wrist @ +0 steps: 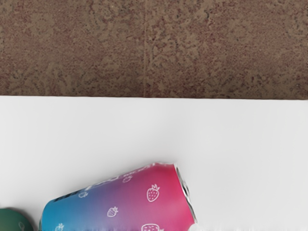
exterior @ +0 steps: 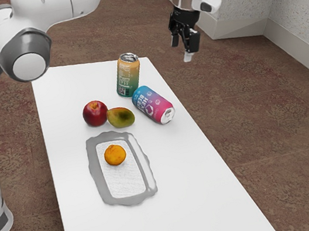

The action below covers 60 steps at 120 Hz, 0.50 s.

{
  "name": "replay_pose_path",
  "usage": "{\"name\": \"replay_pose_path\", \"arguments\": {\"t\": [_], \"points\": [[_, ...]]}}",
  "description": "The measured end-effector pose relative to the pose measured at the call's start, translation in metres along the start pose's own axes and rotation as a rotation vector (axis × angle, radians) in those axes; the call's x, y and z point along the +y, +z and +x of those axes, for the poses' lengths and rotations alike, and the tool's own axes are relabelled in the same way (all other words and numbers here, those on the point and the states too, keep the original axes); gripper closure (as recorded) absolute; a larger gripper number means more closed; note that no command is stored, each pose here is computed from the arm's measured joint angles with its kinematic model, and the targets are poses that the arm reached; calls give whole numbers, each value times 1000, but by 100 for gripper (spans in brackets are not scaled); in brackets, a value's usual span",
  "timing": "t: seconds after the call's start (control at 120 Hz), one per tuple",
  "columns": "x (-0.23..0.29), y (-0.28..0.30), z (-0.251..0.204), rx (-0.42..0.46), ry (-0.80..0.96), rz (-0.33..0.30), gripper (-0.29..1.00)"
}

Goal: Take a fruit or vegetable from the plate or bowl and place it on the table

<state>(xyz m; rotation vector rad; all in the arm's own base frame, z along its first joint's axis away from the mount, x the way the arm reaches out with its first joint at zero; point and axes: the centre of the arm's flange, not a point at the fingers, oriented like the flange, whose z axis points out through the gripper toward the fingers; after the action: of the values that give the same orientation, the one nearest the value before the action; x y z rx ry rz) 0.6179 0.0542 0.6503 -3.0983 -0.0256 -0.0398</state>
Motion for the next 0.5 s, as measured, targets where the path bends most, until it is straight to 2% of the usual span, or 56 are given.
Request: {"name": "replay_pose_path", "arguments": {"t": [0.258, 0.367, 0.5], "points": [[-4, -4, -3, 2, 39, -29, 0], [80, -32, -14, 46, 209, -90, 0], [165, -25, -27, 10, 365, -132, 0]]}}
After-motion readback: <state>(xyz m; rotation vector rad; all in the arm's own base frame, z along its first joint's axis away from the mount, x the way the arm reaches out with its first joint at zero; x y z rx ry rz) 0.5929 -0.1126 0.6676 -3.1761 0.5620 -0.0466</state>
